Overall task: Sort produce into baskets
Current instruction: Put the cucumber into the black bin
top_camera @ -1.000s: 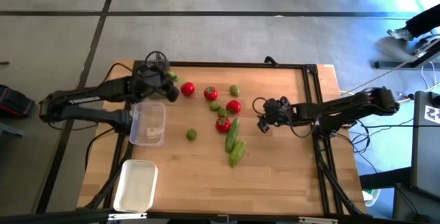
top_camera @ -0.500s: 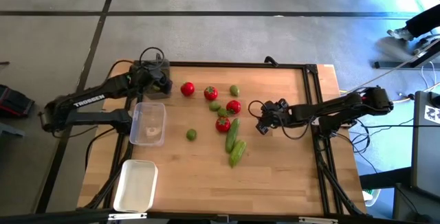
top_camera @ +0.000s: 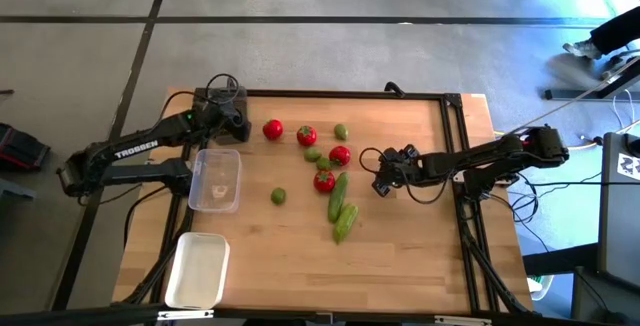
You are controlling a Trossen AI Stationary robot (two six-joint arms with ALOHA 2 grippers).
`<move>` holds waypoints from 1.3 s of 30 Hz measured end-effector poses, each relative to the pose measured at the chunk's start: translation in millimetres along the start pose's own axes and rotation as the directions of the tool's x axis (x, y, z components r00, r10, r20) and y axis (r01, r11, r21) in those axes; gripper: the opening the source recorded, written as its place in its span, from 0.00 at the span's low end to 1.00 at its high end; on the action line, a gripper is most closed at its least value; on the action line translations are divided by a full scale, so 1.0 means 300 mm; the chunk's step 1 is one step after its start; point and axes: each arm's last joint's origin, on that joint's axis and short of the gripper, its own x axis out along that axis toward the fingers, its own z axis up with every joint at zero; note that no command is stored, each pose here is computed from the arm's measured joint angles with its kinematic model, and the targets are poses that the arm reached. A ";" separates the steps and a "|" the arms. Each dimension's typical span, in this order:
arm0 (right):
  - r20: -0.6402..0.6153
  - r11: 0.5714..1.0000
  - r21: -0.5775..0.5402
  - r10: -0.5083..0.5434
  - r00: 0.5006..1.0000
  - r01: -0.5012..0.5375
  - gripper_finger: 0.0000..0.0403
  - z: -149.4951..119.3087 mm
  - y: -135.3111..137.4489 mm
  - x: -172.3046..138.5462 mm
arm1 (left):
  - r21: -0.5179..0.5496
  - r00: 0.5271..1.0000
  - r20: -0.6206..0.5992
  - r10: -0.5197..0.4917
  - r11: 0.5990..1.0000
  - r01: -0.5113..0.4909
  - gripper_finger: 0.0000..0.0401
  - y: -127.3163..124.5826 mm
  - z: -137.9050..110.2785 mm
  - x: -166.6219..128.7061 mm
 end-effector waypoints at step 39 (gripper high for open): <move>0.141 0.952 -0.154 0.286 0.948 -0.264 0.75 0.071 0.065 -0.015 | 0.225 0.805 -0.007 -0.594 0.783 0.580 0.63 -0.151 0.098 -0.163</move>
